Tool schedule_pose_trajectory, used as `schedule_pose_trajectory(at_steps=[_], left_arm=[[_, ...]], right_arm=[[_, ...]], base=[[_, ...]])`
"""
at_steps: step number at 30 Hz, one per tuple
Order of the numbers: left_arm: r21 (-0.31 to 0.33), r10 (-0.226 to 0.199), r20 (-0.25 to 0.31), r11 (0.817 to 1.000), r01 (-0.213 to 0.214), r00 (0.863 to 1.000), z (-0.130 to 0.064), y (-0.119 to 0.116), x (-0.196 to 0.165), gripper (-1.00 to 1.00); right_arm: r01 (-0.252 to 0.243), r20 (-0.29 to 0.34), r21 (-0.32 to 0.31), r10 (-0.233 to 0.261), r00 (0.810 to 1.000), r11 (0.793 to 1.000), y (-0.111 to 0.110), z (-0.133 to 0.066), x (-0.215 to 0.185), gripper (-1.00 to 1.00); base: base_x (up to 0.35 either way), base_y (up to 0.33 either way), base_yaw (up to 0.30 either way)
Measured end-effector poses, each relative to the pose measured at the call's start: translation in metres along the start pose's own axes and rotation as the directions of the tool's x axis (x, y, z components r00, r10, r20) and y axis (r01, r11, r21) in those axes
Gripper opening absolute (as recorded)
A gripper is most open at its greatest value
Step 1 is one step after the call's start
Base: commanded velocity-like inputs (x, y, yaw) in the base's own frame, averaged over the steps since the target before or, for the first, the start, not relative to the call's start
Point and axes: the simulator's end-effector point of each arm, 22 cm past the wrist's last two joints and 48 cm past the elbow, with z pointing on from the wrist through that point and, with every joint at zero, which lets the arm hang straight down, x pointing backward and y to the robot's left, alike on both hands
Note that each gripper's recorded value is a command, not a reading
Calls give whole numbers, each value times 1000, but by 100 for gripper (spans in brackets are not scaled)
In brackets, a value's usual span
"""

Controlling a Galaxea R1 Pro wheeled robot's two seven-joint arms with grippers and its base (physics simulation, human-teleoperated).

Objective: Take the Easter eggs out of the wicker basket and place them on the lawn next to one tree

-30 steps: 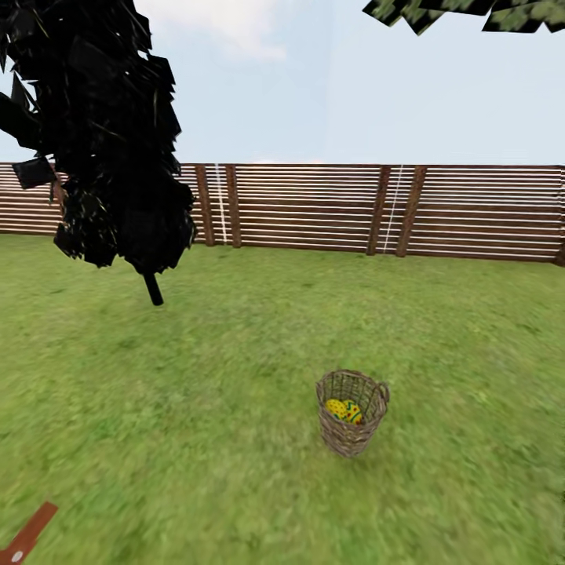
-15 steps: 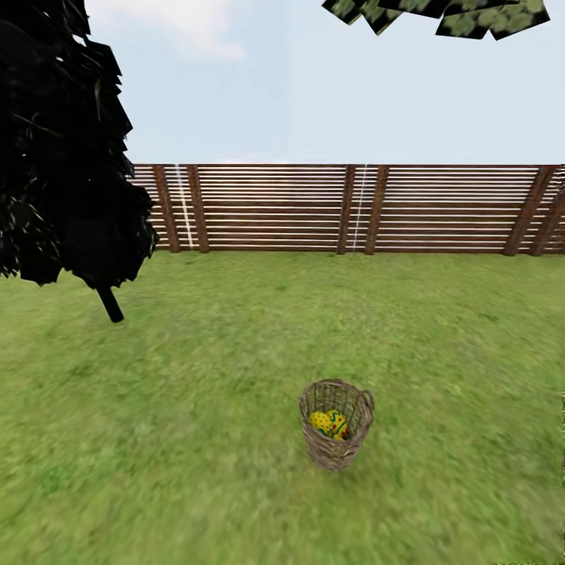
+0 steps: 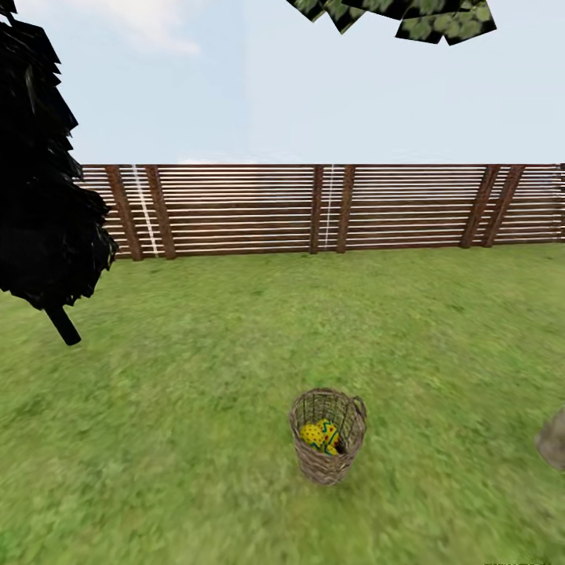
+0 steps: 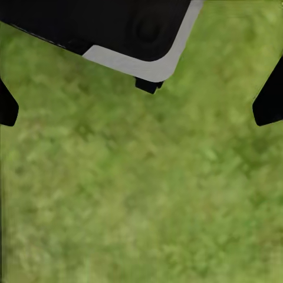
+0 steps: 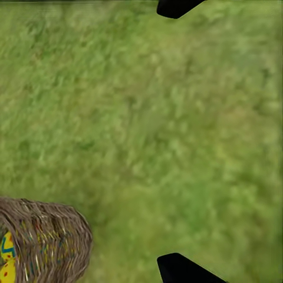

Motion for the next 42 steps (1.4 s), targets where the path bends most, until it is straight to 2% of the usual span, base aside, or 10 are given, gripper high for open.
schedule_pose_trajectory(at_steps=[10, 34, 42], left_arm=[[1, 0, 2, 1000, 0, 1000, 0, 0, -1, 100], [10, -4, 28, 1000, 4, 1000, 0, -3, -12, 100], [12, -5, 32, 1000, 4, 999, -1, -4, -13, 100]], right_arm=[[-2, 3, -2, 2, 1000, 1000, 1, 0, -1, 100], [-8, 29, -1, 8, 1000, 1000, 0, 1, -13, 100], [-9, 33, -1, 9, 999, 1000, 0, 1, -14, 100]], base=[[211, 271, -257], [12, 323, -227], [148, 308, -278]])
